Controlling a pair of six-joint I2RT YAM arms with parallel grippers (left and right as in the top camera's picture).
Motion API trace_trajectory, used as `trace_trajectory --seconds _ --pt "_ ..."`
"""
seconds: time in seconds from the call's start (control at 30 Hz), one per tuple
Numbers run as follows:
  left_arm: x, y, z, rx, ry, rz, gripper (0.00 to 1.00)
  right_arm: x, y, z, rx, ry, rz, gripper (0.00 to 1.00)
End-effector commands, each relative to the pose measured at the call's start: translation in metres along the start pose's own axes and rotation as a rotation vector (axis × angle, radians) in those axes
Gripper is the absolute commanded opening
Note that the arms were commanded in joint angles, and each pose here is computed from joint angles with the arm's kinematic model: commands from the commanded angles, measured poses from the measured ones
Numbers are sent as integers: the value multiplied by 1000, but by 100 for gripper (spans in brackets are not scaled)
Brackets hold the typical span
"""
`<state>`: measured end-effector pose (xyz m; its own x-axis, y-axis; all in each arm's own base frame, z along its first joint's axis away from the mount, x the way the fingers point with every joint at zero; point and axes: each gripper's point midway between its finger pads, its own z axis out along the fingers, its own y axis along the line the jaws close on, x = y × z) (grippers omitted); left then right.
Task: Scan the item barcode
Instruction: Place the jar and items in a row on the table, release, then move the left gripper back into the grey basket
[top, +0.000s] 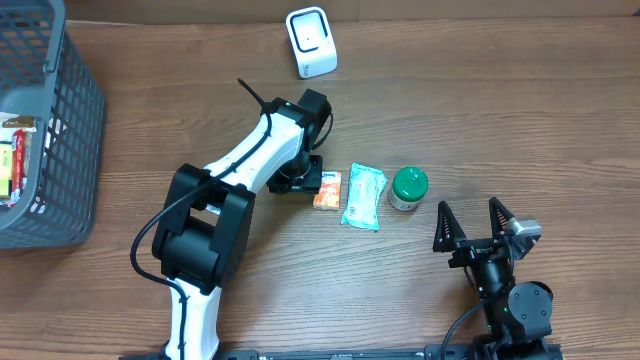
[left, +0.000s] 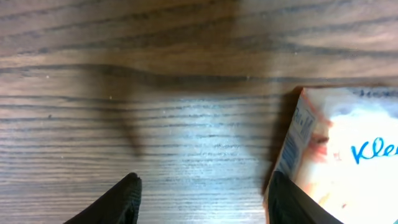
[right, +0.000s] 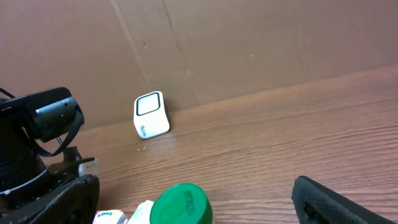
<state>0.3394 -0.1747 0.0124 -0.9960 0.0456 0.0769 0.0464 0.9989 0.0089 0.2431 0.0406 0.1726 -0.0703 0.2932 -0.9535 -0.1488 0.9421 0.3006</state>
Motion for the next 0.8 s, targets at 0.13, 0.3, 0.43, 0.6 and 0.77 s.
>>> trace_trajectory --seconds 0.13,0.3,0.43,0.6,0.77 --pt "-23 27 -58 -77 -124 8 51 1 -3 0 12 -5 -3 100" --pt "-65 59 -162 -32 -355 -12 54 1 -3 0 12 -5 -3 100" --pt "-87 124 -256 -110 -607 -133 56 1 -3 0 12 -5 -3 100" --pt "-76 207 -358 -209 -863 -249 100 1 -3 0 12 -5 -3 100" --pt "-48 285 -419 -326 -1012 -333 100 1 -3 0 12 -5 -3 100"
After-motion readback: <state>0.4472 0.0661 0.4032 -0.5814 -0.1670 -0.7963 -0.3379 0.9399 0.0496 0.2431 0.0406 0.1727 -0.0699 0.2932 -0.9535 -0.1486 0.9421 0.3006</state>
